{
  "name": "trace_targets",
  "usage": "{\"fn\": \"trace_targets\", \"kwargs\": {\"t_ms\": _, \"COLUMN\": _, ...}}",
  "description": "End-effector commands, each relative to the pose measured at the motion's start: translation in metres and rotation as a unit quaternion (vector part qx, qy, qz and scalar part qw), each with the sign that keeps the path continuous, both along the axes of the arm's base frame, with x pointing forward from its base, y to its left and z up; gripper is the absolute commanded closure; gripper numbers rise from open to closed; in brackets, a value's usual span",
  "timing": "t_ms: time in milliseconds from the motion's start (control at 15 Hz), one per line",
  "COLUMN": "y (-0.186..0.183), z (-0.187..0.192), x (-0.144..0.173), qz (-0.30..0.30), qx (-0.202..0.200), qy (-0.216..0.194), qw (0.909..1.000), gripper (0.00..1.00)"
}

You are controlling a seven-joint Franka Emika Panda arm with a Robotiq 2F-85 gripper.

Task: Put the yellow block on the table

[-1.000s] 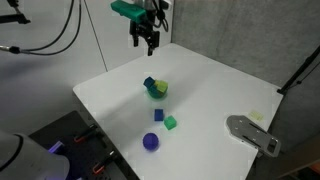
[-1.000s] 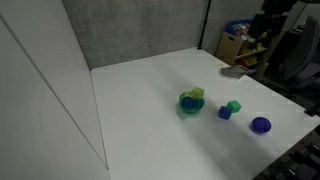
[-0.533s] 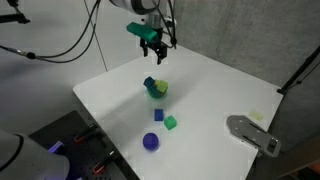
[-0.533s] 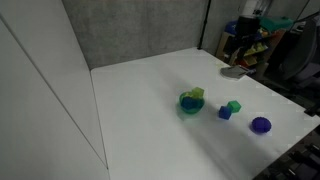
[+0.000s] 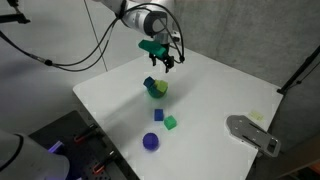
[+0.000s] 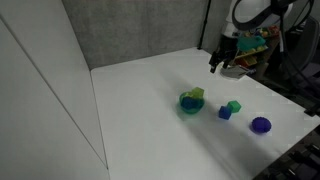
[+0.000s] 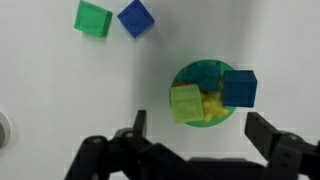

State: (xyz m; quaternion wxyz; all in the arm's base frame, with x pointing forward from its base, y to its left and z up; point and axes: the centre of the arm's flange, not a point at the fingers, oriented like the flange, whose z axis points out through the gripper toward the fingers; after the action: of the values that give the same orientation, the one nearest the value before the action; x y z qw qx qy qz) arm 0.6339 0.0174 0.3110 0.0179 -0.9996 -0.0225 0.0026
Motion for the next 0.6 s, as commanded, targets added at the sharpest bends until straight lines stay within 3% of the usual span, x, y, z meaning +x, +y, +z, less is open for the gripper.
{"fn": "trace_targets", "kwargs": {"t_ms": 0, "y": -0.001, "z": -0.035, "x": 0.033, "qz": 0.011, "qx": 0.002, "qy": -0.005, "qw": 0.9999, "gripper": 0.00}}
{"fn": "trace_targets", "kwargs": {"t_ms": 533, "y": 0.016, "z": -0.121, "x": 0.067, "qz": 0.014, "qx": 0.014, "qy": 0.010, "qw": 0.9997, "gripper": 0.00}}
